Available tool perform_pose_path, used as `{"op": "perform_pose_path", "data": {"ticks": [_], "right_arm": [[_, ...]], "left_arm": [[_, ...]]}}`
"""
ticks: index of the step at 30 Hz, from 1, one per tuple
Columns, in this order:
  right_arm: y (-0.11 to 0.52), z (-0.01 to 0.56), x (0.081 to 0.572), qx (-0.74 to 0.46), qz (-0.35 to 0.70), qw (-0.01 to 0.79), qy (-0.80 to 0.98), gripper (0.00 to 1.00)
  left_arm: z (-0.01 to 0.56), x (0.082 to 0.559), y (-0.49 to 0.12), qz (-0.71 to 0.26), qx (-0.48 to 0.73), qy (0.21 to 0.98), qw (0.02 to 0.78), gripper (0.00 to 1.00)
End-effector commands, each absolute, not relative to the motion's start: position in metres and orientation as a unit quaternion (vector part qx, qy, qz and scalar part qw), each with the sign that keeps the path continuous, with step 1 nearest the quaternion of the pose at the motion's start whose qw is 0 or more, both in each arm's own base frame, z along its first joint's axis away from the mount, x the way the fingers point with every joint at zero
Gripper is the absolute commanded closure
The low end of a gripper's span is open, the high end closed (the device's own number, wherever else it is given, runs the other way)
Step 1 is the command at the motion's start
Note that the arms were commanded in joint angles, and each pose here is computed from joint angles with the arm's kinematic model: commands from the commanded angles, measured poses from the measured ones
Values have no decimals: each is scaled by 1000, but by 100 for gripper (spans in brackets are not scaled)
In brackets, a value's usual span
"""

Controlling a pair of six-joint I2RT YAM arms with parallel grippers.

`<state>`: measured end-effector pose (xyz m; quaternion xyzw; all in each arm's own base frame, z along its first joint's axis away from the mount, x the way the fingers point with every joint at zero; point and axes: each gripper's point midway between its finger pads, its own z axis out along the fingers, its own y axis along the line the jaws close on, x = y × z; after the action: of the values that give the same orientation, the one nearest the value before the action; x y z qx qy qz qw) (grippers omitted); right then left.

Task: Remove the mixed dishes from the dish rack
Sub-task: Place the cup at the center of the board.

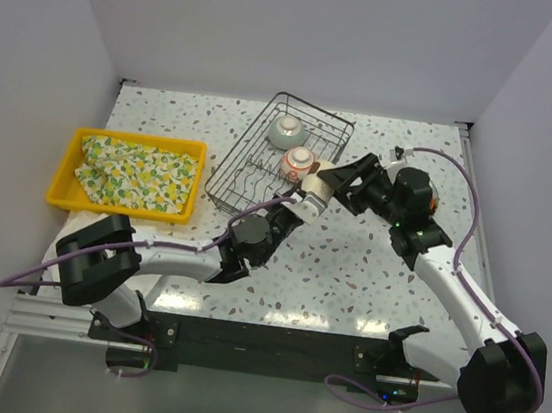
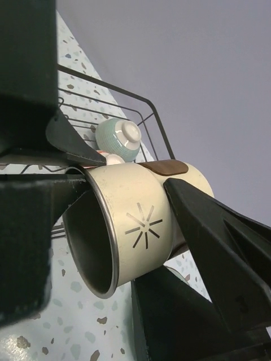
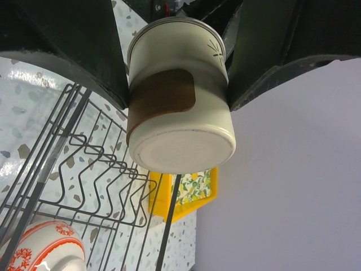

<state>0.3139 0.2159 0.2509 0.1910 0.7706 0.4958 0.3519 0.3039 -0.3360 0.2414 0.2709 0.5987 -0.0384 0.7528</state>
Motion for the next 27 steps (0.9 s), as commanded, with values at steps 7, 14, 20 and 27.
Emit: {"op": "perform_pose_path", "data": {"ticks": [7, 14, 20, 27], "right_arm": [[197, 266, 303, 146, 444, 414, 781, 45], [177, 274, 298, 103, 375, 458, 799, 9], [173, 289, 293, 62, 359, 481, 798, 2], [166, 293, 280, -15, 327, 505, 799, 2]], "left_arm": [[277, 300, -331, -75, 196, 602, 770, 100], [273, 294, -329, -105, 192, 634, 742, 100], [267, 293, -338, -118, 196, 664, 712, 100], [271, 301, -359, -156, 163, 734, 641, 100]]}}
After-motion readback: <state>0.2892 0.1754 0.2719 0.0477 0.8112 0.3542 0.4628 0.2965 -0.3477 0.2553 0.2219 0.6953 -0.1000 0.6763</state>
